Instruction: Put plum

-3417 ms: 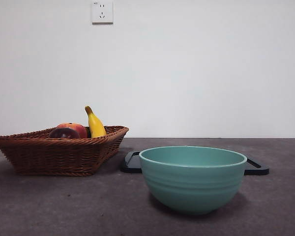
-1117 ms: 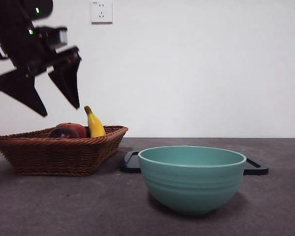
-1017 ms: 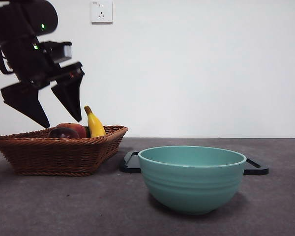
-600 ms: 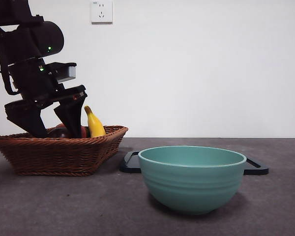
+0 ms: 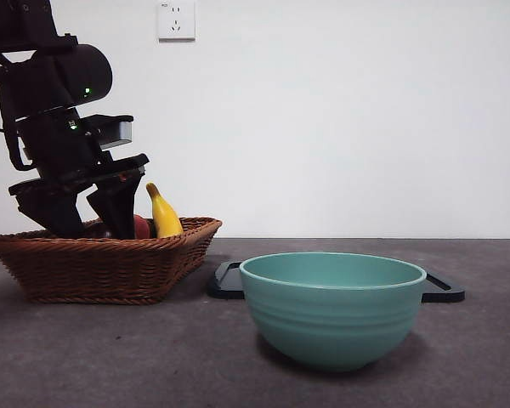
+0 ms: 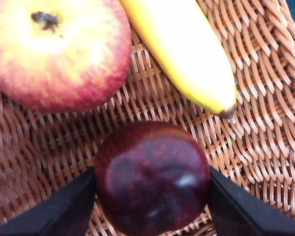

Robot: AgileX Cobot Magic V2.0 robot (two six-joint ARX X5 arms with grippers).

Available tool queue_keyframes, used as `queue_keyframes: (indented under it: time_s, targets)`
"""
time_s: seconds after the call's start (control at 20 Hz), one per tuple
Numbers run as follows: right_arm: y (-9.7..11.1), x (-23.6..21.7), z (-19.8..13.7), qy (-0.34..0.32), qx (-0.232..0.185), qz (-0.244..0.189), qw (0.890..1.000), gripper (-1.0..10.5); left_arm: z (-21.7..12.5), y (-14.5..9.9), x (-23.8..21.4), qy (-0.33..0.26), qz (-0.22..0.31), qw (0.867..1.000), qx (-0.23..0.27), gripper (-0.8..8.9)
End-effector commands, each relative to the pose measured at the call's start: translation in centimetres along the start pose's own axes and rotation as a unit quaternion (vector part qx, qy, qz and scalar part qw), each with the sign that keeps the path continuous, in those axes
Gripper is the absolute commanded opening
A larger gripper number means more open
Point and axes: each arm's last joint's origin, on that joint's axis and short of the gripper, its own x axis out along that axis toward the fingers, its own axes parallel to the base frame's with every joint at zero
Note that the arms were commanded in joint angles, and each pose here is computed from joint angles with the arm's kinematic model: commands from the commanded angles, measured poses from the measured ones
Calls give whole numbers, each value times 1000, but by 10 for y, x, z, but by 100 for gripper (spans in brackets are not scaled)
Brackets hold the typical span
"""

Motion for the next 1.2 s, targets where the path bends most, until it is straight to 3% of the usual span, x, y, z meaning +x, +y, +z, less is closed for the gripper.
queue_keyframes:
  time_s: [0.05, 0.4, 0.75, 0.95, 1.2]
  targets:
    - [2, -2, 5, -7, -3, 2, 1000, 398, 4, -2, -2, 1, -2, 1000, 2, 275]
    - [2, -2, 5, -7, -3, 2, 1000, 398, 7, -23, -73, -80, -25, 996, 26, 275]
    - [2, -2, 5, -7, -3, 2, 1000, 398, -18, -81, -154, -139, -117, 978, 106, 275]
    - [2, -2, 4, -6, -1, 2, 1000, 398, -25, -121, -154, -131, -164, 964, 165, 275]
    - [2, -2, 4, -3, 1, 2, 1000, 398, -26, -164, -118, -83, -201, 951, 219, 275]
